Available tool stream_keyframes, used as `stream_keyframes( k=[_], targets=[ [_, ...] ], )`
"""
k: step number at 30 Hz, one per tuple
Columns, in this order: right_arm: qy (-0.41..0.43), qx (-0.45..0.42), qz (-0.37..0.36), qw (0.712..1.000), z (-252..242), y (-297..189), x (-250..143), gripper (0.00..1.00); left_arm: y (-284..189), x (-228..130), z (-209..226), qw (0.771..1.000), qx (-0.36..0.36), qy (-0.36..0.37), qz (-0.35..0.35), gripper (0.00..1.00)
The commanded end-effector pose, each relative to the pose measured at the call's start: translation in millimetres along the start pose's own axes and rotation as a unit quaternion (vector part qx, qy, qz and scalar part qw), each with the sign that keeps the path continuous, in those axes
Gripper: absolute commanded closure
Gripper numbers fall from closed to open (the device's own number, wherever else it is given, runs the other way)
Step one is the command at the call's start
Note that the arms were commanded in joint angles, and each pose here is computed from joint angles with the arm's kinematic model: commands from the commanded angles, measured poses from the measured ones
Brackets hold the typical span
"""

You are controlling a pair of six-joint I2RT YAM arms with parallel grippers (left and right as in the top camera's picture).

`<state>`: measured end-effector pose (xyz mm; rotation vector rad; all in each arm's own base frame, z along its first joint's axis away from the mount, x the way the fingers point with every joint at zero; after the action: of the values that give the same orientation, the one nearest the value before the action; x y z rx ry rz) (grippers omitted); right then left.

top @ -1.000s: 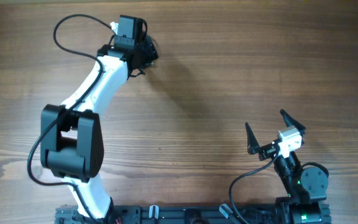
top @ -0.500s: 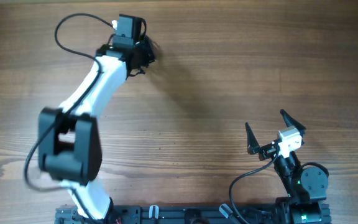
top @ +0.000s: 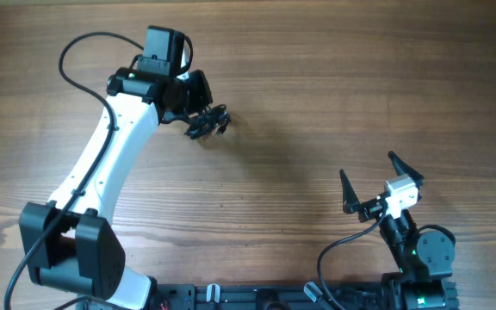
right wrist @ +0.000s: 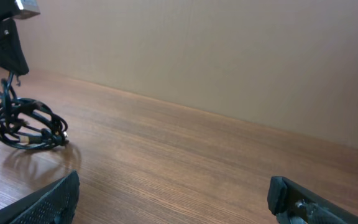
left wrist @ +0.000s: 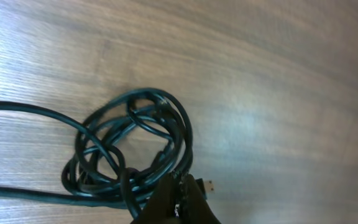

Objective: Untangle cables
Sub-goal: 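Grasp a loop of the cable bundle with the left gripper and lift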

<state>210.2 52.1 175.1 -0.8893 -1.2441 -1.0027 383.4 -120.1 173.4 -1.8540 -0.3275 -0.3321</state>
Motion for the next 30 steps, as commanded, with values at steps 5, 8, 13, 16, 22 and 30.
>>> stream_keyframes(
  k=[5,8,13,16,22,30],
  targets=[
    [-0.005,0.002,-0.002,1.000,1,0,0,0.00,-3,-9,-42,0.984,-0.164,0.066,0.026,0.96],
    [-0.005,0.002,-0.002,1.000,1,0,0,0.00,-3,-12,-41,0.984,-0.161,0.062,0.035,0.96],
    [-0.005,0.002,-0.002,1.000,1,0,0,0.00,-1,-22,-38,0.985,-0.157,0.054,0.057,0.96],
    [-0.005,0.002,-0.002,1.000,1,0,0,0.00,-1,-24,-38,0.984,-0.156,0.053,0.060,0.96],
    [-0.005,0.002,-0.002,1.000,1,0,0,0.00,1,-30,-35,0.984,-0.154,0.048,0.072,0.96],
    [-0.009,-0.008,-0.036,0.999,-1,-1,15,0.00,3,-35,-34,0.984,-0.151,0.044,0.082,0.96]
  ],
)
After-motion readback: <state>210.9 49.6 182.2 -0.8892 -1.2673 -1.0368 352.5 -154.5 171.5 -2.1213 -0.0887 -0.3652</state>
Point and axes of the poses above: each gripper's point midway between its finger pads, its own y axis out along the fingers, its own z axis along the line the jaws close on, x = y × z, the point moved 3 cm from there along -y, back along the fingers, and after that the axes turned 14 degrees about y, right-handed, at the moved point
